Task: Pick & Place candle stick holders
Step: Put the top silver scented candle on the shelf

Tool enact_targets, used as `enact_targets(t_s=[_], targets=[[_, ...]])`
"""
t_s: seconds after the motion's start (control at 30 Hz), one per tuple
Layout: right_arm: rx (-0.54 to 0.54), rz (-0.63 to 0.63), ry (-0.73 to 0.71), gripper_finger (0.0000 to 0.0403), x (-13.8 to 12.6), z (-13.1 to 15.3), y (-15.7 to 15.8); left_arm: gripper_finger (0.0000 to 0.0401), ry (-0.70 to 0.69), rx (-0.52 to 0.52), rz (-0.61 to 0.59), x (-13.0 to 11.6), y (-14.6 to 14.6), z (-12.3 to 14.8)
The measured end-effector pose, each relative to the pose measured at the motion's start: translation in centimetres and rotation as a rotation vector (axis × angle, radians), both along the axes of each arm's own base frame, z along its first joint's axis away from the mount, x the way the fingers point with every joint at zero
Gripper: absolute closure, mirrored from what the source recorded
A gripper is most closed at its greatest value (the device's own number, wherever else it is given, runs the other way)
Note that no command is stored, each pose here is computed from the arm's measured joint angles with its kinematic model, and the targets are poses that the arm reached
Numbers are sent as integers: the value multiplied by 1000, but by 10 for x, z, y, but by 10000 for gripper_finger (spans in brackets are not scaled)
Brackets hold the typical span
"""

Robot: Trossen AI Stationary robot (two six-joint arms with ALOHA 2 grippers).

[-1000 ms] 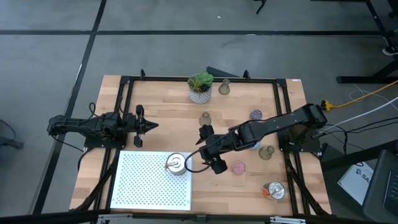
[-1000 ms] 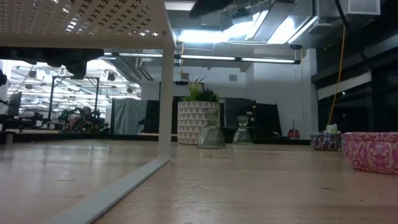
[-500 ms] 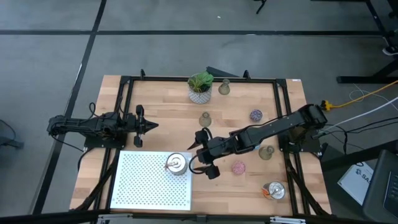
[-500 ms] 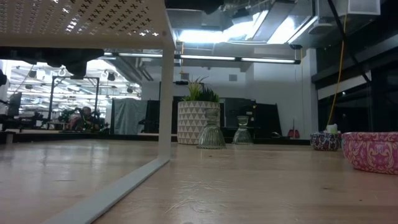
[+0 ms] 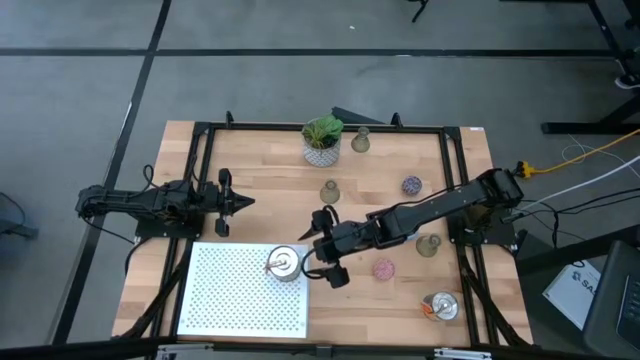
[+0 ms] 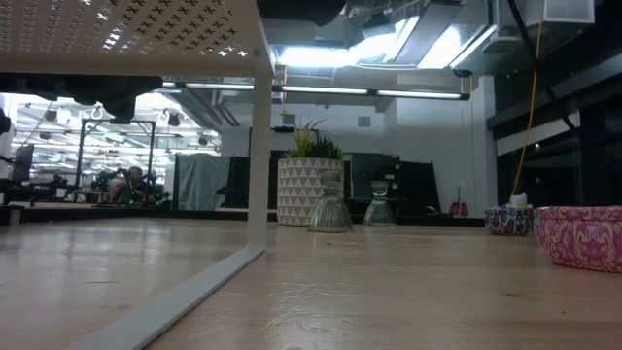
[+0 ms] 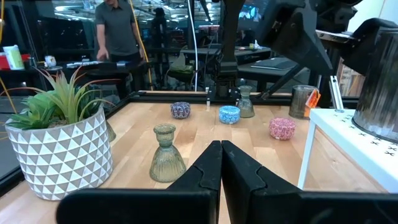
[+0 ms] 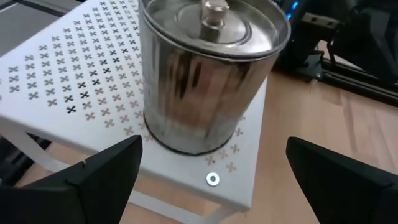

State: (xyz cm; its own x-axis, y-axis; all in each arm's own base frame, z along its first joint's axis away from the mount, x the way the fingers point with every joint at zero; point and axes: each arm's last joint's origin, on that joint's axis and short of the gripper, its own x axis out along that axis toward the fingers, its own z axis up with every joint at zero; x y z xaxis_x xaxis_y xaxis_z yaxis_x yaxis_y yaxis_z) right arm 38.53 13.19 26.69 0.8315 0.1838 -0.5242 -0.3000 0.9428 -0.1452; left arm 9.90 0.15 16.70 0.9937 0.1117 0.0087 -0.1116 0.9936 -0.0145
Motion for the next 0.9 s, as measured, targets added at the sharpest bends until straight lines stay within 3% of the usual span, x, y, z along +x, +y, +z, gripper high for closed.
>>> enact_targets(t_s=[0.27, 0.4, 0.53, 0.73, 0.9], targets=[[7, -7, -3, 3, 0, 0, 0, 397, 0, 0, 0, 0, 0, 0], [10, -126, 1, 11, 0, 0, -3, 397, 0, 0, 0, 0, 0, 0], [8, -111, 4, 56, -1, -1, 1, 397, 0, 0, 0, 0, 0, 0], [43, 11, 27, 155, -5, -1, 10, 397, 0, 0, 0, 0, 0, 0], [91, 1, 43, 195, -4, -3, 12, 397, 0, 0, 0, 0, 0, 0]])
